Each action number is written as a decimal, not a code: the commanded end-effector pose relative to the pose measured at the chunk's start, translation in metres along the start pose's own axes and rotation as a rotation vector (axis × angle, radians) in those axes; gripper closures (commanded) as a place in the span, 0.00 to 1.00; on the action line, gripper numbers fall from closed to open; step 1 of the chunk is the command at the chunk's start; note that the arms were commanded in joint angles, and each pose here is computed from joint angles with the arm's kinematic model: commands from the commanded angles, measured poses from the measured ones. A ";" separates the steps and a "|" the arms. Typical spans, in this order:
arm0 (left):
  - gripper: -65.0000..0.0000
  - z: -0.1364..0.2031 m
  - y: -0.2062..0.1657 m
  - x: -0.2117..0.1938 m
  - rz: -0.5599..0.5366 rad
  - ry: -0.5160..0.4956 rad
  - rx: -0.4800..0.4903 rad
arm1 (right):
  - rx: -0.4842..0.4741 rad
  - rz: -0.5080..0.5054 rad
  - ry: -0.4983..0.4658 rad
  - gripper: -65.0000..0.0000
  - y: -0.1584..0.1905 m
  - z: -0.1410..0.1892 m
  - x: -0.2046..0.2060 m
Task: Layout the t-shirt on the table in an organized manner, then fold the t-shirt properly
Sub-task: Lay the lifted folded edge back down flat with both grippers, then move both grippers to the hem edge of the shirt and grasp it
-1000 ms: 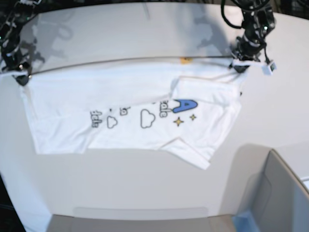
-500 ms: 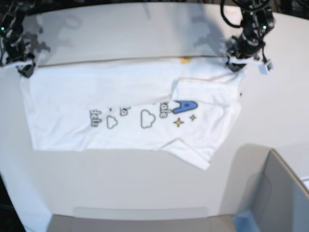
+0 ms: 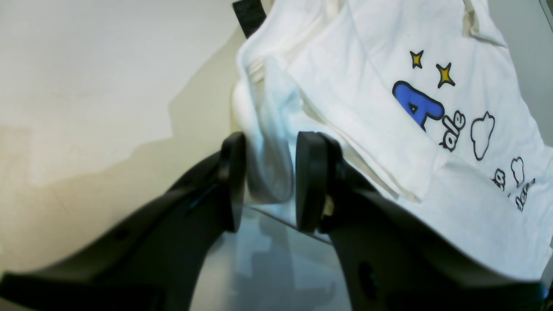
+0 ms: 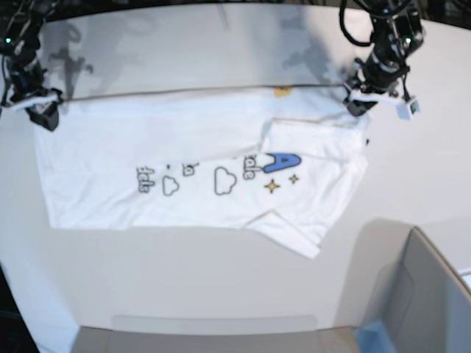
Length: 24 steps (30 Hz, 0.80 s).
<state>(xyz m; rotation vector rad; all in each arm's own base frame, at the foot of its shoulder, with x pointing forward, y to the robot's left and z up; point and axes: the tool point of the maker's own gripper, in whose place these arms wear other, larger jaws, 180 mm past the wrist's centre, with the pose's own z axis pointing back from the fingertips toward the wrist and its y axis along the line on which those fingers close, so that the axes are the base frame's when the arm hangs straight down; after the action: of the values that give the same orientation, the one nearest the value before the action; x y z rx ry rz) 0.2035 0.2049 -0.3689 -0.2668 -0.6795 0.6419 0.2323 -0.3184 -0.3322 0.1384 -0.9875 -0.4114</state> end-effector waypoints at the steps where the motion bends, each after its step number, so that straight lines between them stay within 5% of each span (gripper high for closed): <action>1: 0.68 0.005 0.001 0.002 -0.006 -0.013 0.000 | 0.009 0.022 -0.044 0.63 0.002 0.003 0.015; 16: 0.68 0.025 0.049 0.049 0.060 -0.158 0.118 | 0.032 0.023 -0.088 0.63 0.011 -0.005 0.033; 20: 0.68 0.013 0.011 0.080 0.057 -0.217 0.017 | 0.078 0.045 -0.110 0.63 0.028 -0.015 0.046; 24: 0.68 -0.011 -0.080 0.086 -0.057 -0.149 -0.190 | 0.115 0.073 -0.104 0.63 0.039 -0.032 0.057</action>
<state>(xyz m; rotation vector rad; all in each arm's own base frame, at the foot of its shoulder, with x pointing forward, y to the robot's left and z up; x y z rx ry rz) 0.2926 0.1943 -0.3109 -0.3784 -0.8512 0.5584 0.2907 -0.3015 -0.3085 0.2026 -1.0687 -0.3212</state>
